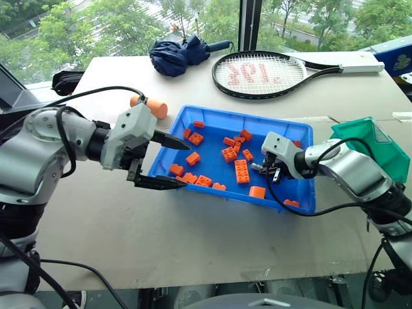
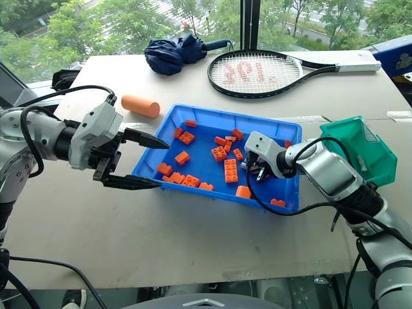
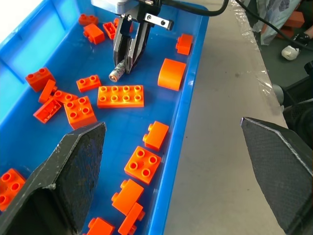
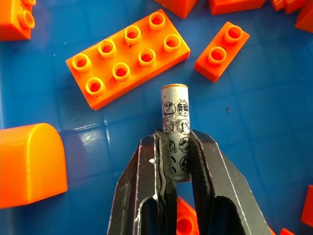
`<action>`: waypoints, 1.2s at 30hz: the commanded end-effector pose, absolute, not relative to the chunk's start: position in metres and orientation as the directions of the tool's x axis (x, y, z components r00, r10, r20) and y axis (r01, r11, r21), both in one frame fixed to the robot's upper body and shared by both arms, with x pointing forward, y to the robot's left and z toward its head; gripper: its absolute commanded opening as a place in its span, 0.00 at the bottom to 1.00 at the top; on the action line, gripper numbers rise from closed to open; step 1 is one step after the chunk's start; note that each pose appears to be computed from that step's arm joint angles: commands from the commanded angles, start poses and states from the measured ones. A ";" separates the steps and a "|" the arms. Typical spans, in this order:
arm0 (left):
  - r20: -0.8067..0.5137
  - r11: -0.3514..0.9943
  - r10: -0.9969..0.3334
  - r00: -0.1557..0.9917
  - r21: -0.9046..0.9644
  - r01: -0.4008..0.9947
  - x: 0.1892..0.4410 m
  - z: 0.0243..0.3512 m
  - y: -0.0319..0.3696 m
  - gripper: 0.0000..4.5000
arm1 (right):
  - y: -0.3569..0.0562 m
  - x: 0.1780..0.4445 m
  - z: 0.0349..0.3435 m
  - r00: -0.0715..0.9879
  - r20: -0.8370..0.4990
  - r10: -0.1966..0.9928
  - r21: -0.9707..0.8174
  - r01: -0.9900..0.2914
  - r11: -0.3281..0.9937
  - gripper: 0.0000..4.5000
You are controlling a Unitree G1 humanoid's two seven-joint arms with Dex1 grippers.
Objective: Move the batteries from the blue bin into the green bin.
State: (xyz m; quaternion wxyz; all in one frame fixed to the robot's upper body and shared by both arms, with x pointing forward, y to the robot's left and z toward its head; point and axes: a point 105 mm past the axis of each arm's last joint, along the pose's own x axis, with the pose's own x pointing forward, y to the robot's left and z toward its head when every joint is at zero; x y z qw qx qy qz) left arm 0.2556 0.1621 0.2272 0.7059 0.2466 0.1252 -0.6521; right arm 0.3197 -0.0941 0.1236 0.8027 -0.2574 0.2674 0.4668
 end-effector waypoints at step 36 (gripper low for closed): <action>-0.230 0.278 -0.914 0.334 0.246 0.929 0.267 0.223 0.174 1.00 | -0.263 0.246 0.200 0.855 -0.105 0.508 -0.219 -0.518 0.827 0.88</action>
